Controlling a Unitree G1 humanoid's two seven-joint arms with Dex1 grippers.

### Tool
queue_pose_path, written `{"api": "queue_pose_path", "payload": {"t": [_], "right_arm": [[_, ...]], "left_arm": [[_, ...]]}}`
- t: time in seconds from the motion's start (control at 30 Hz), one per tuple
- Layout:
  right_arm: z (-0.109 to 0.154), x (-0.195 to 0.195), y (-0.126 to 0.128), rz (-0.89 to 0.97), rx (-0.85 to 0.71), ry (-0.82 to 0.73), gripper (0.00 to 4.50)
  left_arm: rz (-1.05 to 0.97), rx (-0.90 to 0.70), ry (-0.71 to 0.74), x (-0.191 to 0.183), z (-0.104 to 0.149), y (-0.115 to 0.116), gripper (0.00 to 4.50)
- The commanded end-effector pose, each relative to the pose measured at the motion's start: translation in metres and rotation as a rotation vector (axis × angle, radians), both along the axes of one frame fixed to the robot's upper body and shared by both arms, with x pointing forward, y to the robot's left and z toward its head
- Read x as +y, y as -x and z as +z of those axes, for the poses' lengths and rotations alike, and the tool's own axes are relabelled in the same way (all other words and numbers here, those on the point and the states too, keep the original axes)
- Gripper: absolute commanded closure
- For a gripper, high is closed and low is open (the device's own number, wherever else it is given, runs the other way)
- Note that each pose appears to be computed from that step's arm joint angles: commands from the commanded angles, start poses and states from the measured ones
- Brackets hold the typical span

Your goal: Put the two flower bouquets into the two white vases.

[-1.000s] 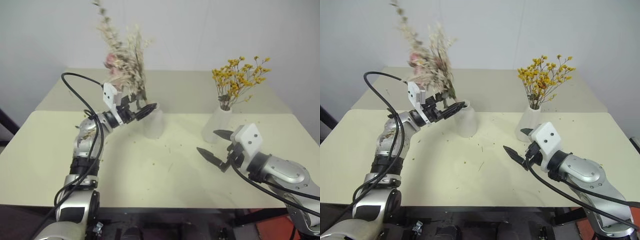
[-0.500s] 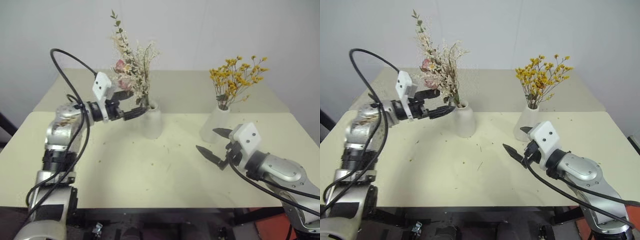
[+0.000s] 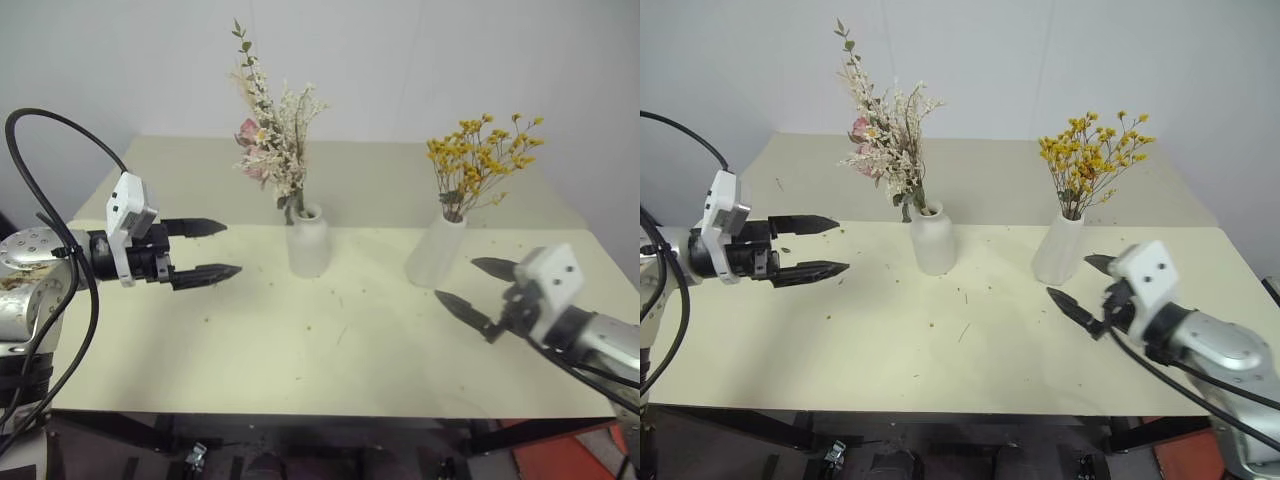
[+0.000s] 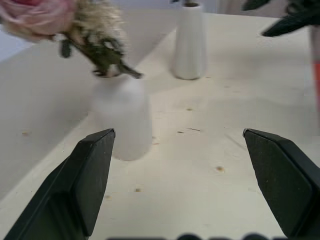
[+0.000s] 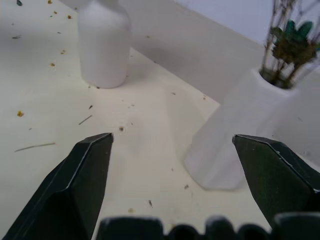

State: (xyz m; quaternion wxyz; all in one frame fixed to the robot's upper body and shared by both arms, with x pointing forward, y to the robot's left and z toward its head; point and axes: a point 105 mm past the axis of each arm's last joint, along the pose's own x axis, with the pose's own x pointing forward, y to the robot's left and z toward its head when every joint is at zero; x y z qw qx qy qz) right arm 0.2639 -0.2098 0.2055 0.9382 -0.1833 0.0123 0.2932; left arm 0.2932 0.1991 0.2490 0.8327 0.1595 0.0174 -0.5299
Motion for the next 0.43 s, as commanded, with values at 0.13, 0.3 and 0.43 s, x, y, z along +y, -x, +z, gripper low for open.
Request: {"api": "queue_pose_path", "payload": {"t": [0.13,0.3,0.43], "right_arm": [[0.023,-0.031,0.016,-0.03,0.002,0.066,0.0],[0.026,-0.045,0.024,-0.078,-0.006,0.11,0.0],[0.028,-0.049,0.028,-0.119,-0.015,0.111,0.0]], "left_arm": [[-0.058,-0.068,0.024,-0.009,0.014,0.005,0.03],[-0.091,-0.058,0.034,-0.02,0.005,-0.006,0.03],[-0.152,-0.039,0.049,-0.025,0.007,-0.009,0.03]]}}
